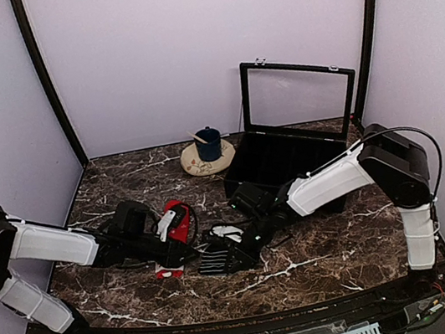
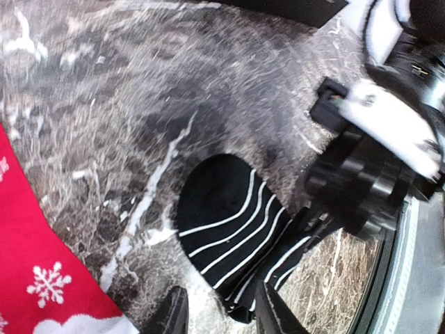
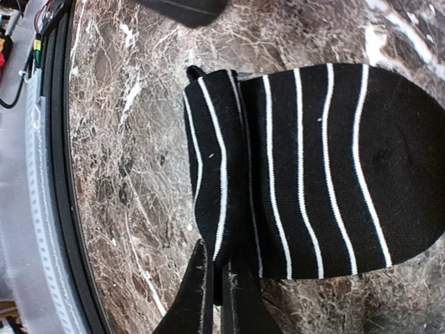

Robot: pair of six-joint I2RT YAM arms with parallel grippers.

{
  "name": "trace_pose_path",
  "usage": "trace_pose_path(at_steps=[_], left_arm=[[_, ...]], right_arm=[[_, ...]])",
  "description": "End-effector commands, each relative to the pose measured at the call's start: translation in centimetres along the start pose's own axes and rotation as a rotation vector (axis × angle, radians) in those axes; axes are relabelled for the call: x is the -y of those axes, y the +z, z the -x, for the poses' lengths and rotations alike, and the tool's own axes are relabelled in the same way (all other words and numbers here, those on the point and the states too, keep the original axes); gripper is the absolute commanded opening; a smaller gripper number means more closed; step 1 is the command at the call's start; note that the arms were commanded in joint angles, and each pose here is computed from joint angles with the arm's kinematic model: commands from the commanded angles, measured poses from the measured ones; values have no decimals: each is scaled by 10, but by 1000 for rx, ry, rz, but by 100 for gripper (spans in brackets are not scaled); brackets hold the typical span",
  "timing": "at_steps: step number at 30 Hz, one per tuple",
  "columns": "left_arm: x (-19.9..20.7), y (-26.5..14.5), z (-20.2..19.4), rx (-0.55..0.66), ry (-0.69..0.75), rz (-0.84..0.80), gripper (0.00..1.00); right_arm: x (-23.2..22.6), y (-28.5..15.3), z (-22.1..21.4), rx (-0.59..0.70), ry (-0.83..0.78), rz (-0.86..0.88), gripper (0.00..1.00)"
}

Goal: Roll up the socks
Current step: Roll the sock at the center of the board.

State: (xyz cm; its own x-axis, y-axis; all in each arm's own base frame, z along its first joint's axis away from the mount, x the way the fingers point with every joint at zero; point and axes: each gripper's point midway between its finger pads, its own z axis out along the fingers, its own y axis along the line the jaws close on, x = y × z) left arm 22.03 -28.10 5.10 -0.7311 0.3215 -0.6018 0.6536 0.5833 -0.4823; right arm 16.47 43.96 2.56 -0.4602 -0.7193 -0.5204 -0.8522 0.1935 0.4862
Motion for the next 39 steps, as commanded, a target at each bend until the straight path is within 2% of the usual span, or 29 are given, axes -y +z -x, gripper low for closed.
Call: trace_pose_path(at_steps=[1, 8, 13, 26, 32, 39], left_arm=[[15, -8, 12, 85, 154, -4, 35], [39, -4, -2, 74, 420, 22, 35], [43, -1, -14, 58, 545, 45, 35], [44, 18, -24, 17, 772, 109, 40], [49, 28, -30, -27, 874, 88, 40], [51, 37, -31, -54, 927, 76, 37]], right_arm=[[5, 4, -19, -68, 137, 42, 0], [7, 1, -15, -82, 249, 113, 0], [3, -1, -12, -91, 324, 184, 0], [0, -4, -12, -129, 396, 249, 0], [2, -6, -16, -148, 409, 250, 0], [3, -6, -19, -164, 420, 263, 0]])
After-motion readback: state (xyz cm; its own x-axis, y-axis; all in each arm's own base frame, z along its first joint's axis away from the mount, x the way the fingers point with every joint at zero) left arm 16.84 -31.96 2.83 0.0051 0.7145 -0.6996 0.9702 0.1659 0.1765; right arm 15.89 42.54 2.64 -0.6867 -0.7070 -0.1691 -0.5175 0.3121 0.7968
